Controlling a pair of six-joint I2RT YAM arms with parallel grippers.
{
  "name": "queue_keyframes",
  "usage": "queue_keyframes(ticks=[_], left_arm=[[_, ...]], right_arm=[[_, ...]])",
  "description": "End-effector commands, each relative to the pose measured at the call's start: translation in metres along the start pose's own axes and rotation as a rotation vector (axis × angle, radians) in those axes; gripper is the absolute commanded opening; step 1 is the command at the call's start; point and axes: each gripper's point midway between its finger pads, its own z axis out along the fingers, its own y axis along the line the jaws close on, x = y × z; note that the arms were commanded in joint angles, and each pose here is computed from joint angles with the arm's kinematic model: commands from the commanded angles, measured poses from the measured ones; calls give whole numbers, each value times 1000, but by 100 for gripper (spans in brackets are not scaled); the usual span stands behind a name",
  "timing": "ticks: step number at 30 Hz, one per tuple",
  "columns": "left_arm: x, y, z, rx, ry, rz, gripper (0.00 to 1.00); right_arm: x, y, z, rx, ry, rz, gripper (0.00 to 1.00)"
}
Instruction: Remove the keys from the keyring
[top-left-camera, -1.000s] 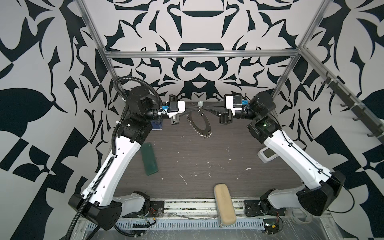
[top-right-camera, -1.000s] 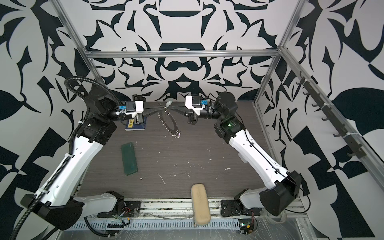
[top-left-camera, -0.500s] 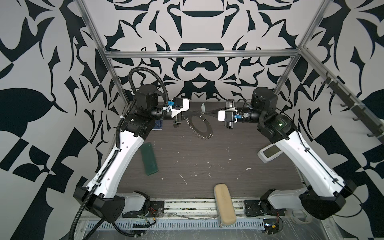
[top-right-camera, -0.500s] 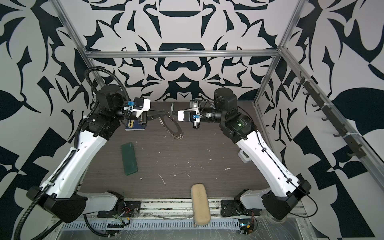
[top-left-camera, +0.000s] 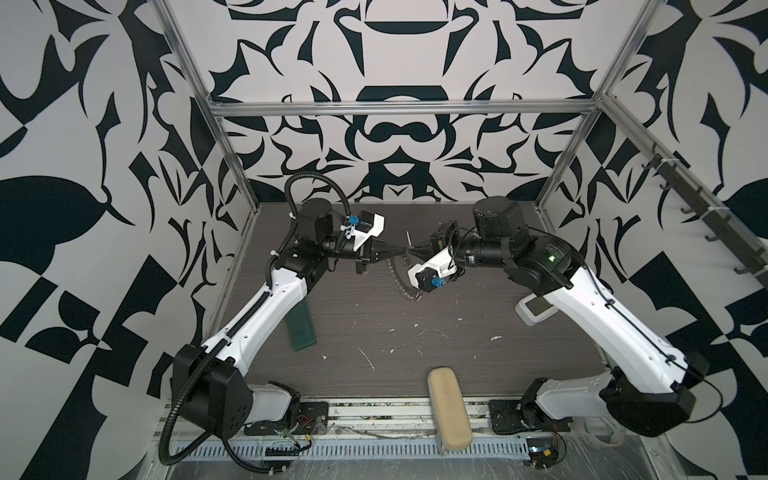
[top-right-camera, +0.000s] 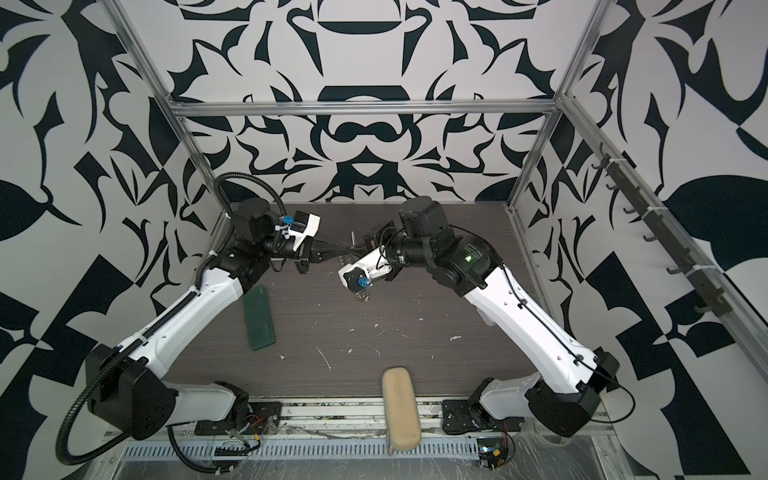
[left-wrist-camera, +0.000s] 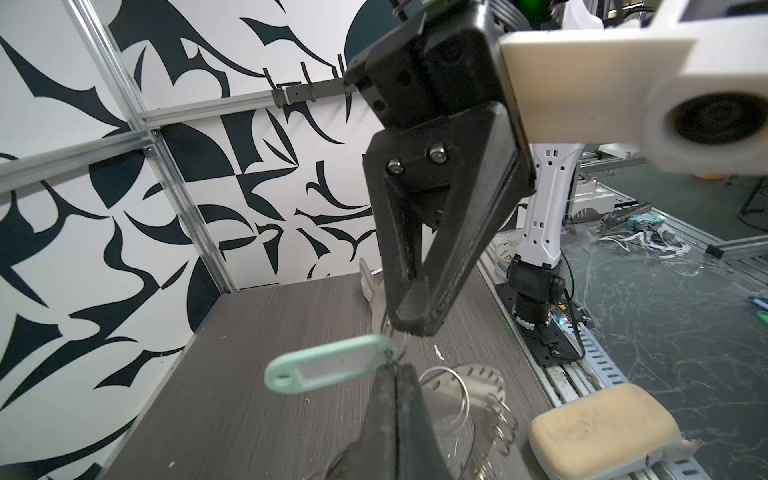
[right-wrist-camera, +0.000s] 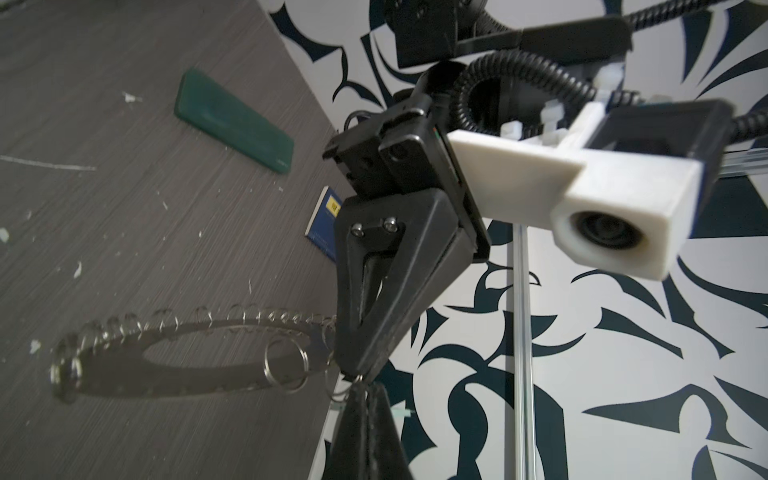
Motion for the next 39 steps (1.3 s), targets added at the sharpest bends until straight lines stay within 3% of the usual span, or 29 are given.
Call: queue_keyframes(ticks=[1,7,12,18,27,38,39], left_arm=[[6,3,8,11,-50,-27,0],[16,8,18,-10,-98,-14,0],[10,13,18,-12,-173,-18,0],[-9,21,17,9,-292,-11,0],[-15,36,39,19,-326,24,0],[-25,42,43,-17,-365,27,0],[-26,41,43,-17,-366,26,0]], right_arm=[[16,-24,-15,106,136,-185,0],[28,-7,-12,67,219,-260,0],[19,-8,-18,75,180,-190,0],[35,5,-7,32,245,-288,0],[53,-4,-3,42,334,-428,0],[74,12,0,-7,385,-391,0],[75,12,0,-3,390,-385,3]])
